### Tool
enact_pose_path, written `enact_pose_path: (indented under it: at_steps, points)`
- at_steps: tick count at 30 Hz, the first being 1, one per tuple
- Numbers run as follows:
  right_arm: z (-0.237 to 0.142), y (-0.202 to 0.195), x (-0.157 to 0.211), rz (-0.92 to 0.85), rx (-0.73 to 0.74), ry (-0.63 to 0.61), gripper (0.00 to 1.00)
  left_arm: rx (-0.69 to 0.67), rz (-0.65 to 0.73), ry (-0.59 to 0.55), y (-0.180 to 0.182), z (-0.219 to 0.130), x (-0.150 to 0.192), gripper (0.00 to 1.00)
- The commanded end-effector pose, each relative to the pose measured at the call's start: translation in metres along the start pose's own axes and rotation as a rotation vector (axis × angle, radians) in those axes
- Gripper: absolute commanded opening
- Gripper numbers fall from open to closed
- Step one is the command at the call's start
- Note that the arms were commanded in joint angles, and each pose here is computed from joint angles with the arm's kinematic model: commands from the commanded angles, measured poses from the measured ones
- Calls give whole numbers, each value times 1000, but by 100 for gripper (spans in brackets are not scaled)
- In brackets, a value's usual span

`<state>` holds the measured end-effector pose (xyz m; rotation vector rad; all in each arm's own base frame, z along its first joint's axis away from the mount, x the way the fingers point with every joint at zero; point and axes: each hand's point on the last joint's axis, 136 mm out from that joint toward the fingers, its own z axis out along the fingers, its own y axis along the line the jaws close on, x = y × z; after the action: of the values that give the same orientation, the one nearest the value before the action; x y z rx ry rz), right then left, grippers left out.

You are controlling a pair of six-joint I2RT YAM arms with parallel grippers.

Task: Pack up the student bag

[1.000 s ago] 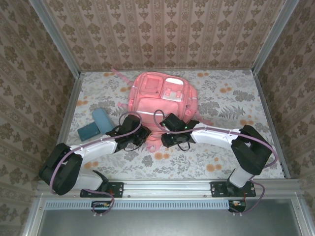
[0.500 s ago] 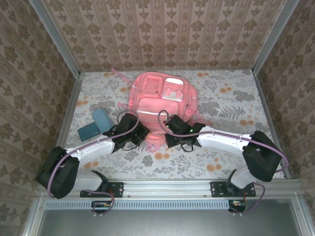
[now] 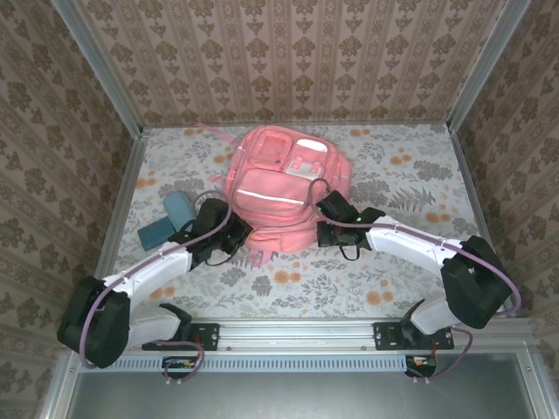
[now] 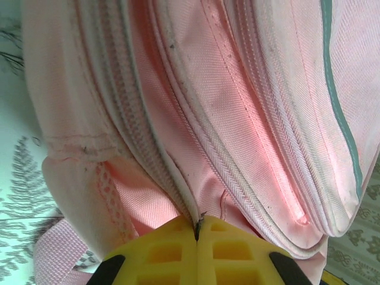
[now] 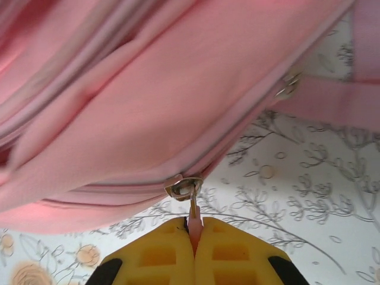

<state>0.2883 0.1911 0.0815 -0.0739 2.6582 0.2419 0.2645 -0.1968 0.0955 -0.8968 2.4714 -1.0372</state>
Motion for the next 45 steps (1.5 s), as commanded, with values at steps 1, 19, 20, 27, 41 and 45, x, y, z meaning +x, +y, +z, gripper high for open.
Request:
enact_pose_path:
  at_steps: [1,19,20,27,41,45]
  points:
    - [-13,-31,-6,58,103,-12,1,-101,21,-83,26,-8,-19,0]
    - [-2,-58,-45,140,88,21,0,-64,80,-39,11,-29,-28,13]
    - [-4,-56,-43,140,75,20,0,-50,93,-27,4,-31,-27,19]
    - [-19,-83,-22,176,115,22,0,-22,227,-9,-29,-56,-25,63]
    - [-85,-102,-27,315,23,-160,86,-74,944,121,-103,-33,26,94]
    - [-90,-93,-17,366,-58,-148,86,-128,1163,167,-114,-17,46,99]
